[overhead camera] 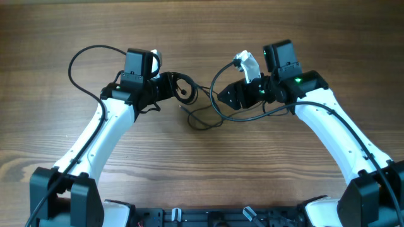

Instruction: Untangle cables

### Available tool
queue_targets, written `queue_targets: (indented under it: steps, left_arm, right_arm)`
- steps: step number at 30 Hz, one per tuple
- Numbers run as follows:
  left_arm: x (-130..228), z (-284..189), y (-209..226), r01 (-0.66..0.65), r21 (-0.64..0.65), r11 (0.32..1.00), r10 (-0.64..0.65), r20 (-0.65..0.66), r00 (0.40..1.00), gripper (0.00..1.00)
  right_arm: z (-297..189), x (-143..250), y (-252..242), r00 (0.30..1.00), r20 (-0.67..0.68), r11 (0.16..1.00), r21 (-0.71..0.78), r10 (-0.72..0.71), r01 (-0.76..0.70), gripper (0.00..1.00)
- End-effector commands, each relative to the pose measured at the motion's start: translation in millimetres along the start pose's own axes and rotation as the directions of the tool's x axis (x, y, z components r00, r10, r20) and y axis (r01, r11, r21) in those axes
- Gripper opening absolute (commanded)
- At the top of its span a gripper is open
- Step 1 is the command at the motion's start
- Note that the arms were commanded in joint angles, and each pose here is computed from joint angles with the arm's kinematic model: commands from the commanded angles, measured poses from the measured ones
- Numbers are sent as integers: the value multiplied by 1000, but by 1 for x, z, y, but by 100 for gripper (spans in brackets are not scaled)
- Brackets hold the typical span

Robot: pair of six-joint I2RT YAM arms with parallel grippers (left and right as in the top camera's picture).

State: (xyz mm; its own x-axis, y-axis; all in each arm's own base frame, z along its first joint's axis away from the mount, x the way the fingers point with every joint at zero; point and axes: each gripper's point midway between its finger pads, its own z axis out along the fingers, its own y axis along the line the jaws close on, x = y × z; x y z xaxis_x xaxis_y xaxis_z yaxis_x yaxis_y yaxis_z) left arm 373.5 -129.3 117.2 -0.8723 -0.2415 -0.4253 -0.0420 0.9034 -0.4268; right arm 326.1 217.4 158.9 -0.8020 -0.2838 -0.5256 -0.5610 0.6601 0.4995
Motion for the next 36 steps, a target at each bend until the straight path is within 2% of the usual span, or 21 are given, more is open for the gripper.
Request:
queue_targets:
  steps: [1, 3, 6, 11, 17, 22, 28, 32, 36]
  left_arm:
    - [6, -9, -13, -151, 67, 986, 152, -12, 988, 4]
    - [15, -10, -16, -239, 98, 966, 244, -42, 969, 4]
    - [24, -11, -22, -317, 152, 936, 329, -61, 942, 4]
    - [40, -20, -52, -428, 357, 830, 470, -35, 882, 4]
    - [37, -18, -46, -428, 318, 846, 463, -39, 886, 4]
    - [37, -16, -37, -423, 275, 864, 454, -59, 889, 4]
    - [38, -15, -34, -421, 259, 869, 451, -68, 890, 4]
    - [38, -15, -34, -399, 258, 880, 430, -73, 900, 4]
    - [37, -15, -34, -381, 256, 888, 412, -77, 908, 4]
  right_arm:
    - [-5, -10, 31, 992, 54, 981, -152, -115, 122, 74]
    - [-5, -17, 29, 974, 91, 968, -126, -209, 219, 75]
    - [-4, -29, 20, 958, 125, 963, -54, -258, 266, 73]
    - [0, -45, 40, 928, 192, 939, -69, -318, 336, 56]
    - [18, -35, 75, 934, 159, 932, -127, -319, 340, 50]
    - [31, -34, 65, 950, 123, 958, 16, -286, 287, 43]
    - [35, -32, 69, 945, 113, 952, 45, -306, 303, 37]
    - [36, -33, 66, 944, 110, 950, 75, -310, 303, 26]
    - [38, -31, 70, 943, 105, 948, 68, -315, 310, 7]
